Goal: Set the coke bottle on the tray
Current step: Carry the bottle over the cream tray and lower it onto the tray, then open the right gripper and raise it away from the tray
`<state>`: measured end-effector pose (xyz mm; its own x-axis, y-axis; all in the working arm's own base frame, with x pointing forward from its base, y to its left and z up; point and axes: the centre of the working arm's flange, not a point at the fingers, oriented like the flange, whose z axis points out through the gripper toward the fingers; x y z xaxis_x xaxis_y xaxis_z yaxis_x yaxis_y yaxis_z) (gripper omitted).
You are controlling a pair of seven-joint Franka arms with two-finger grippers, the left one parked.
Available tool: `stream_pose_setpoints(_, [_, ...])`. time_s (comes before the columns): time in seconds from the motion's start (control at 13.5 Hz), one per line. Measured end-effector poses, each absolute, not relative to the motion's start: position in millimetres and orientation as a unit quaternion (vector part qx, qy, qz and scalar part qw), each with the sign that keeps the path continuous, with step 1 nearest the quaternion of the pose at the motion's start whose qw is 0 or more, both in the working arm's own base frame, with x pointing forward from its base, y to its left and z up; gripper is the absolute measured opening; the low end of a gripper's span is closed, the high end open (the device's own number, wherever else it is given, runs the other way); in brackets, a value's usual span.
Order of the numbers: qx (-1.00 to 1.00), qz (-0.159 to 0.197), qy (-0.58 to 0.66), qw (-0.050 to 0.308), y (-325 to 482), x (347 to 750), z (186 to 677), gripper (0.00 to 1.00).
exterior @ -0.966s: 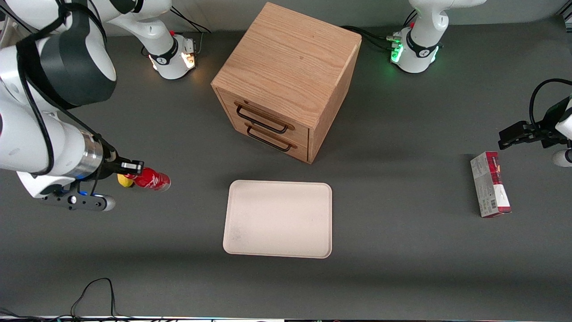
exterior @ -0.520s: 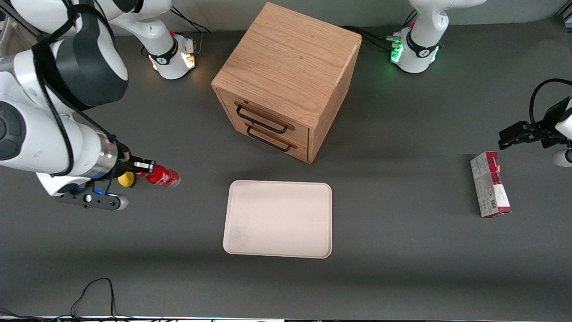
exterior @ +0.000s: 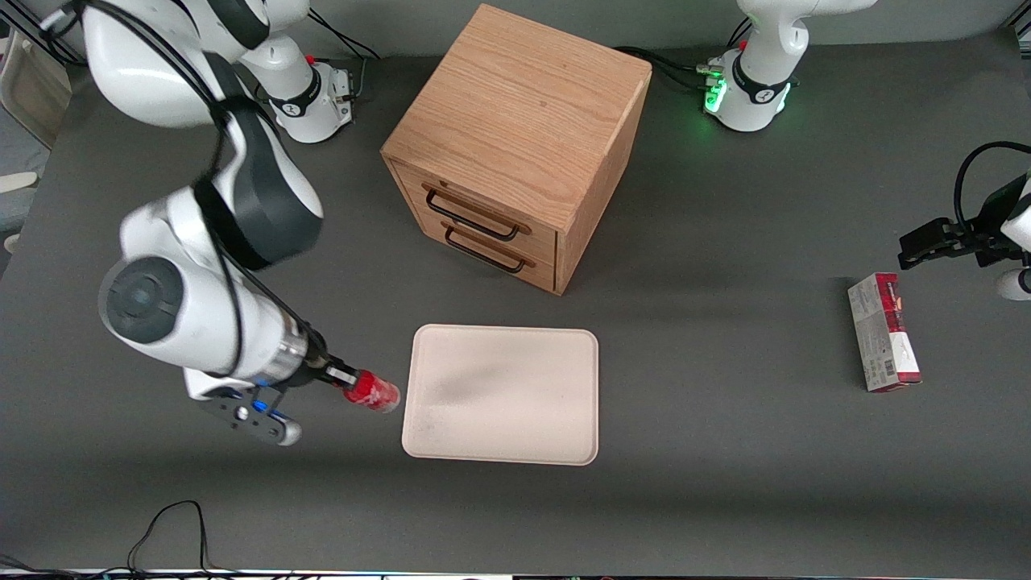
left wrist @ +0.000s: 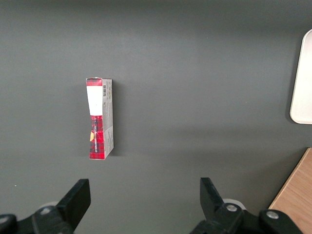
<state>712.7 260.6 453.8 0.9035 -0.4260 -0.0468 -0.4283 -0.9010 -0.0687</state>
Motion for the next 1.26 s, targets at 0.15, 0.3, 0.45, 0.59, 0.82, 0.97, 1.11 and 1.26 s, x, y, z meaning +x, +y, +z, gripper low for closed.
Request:
stream_pose_setpoints(0.15, [-0.974,0.009,0.223,0.046,273,719,431,0.31])
stream_pose_setpoints(0.3, [-0.975,-0.005,0.219,0.038,286,722,410,0.31])
stream_pose_setpoints(0.45, [-0.975,-0.015,0.219,0.031,303,722,388,0.31])
stream_pose_setpoints(0.59, [-0.976,-0.014,0.217,0.028,314,720,372,0.31])
stream_pose_setpoints(0.82, [-0.976,-0.009,0.216,0.024,316,720,362,0.31])
stream_pose_setpoints(0.97, [-0.976,-0.007,0.216,0.023,316,720,359,0.31])
stream_pose_setpoints(1.11, [-0.976,-0.006,0.216,0.022,315,720,357,0.31])
stream_pose_setpoints(1.26, [-0.976,-0.006,0.217,0.022,315,721,356,0.31])
